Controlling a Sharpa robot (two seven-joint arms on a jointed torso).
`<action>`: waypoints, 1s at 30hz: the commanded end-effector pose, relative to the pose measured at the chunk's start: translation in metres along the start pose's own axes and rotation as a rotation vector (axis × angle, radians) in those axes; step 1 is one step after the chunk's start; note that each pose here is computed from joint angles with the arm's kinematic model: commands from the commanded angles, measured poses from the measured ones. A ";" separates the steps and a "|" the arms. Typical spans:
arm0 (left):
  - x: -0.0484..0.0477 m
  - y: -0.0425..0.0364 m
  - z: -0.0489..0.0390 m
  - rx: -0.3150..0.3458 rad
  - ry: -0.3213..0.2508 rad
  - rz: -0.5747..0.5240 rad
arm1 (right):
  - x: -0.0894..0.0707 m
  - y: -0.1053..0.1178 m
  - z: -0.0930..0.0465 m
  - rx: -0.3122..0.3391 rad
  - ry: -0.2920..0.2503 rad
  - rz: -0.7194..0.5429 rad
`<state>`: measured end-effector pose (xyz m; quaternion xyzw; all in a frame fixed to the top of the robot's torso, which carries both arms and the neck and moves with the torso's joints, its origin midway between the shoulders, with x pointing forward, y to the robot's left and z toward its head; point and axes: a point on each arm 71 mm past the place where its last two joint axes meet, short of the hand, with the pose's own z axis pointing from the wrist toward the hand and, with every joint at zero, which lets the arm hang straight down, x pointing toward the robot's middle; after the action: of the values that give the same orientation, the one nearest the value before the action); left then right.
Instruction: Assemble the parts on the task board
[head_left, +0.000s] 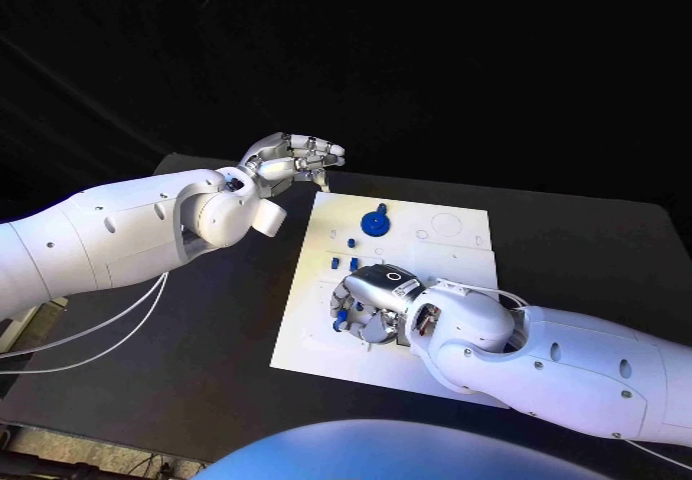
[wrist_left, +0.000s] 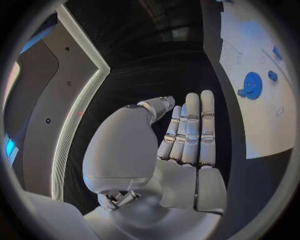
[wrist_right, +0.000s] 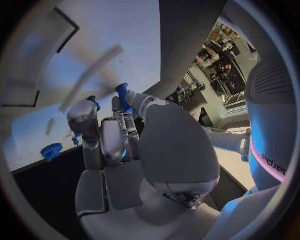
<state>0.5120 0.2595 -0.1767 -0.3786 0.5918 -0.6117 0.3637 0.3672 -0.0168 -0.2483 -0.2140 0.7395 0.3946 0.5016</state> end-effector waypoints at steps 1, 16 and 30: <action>0.0022 -0.0008 0.0003 0.007 0.019 -0.003 | 0.003 0.001 0.001 0.000 0.015 -0.012; 0.0016 -0.0009 -0.0002 0.007 0.017 -0.003 | -0.002 -0.001 -0.003 0.000 -0.066 0.002; 0.0008 -0.0011 -0.0011 0.008 0.017 -0.002 | -0.030 -0.014 -0.038 0.027 -0.173 0.121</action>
<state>0.5115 0.2608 -0.1765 -0.3786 0.5920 -0.6113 0.3641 0.3647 -0.0534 -0.2256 -0.1679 0.7186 0.4086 0.5371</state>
